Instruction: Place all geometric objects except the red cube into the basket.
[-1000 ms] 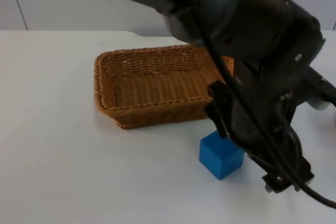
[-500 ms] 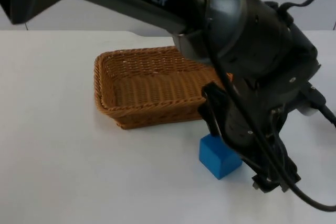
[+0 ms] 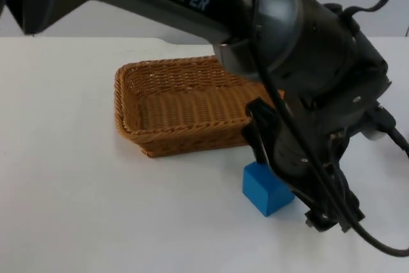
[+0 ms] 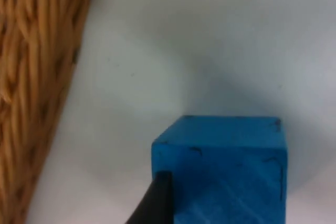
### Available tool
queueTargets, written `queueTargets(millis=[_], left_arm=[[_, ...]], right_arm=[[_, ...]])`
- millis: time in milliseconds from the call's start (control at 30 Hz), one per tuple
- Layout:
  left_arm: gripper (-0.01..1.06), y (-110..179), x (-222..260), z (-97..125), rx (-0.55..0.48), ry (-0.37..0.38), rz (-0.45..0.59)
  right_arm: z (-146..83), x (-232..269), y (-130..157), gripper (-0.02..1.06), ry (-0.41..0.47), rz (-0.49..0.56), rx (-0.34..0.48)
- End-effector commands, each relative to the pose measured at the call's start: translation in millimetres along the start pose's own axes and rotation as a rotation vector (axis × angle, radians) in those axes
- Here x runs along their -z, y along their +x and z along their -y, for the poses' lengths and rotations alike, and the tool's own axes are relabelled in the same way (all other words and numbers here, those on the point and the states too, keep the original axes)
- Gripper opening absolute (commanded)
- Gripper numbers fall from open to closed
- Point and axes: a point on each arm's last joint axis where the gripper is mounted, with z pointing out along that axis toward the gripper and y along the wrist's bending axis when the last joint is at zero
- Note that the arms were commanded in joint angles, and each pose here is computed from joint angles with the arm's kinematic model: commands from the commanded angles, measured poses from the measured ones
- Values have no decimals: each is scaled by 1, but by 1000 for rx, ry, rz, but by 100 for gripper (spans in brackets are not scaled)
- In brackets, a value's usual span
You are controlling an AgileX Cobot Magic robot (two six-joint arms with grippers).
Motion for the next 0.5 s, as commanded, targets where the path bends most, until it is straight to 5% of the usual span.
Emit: queueTargets(millis=[0, 467], left_arm=[[89, 3, 7, 2, 42, 22, -25], [89, -2, 17, -8, 5, -63, 35]], right_arm=[[1, 2, -2, 105, 4, 12, -6], [1, 2, -2, 105, 4, 12, -6]])
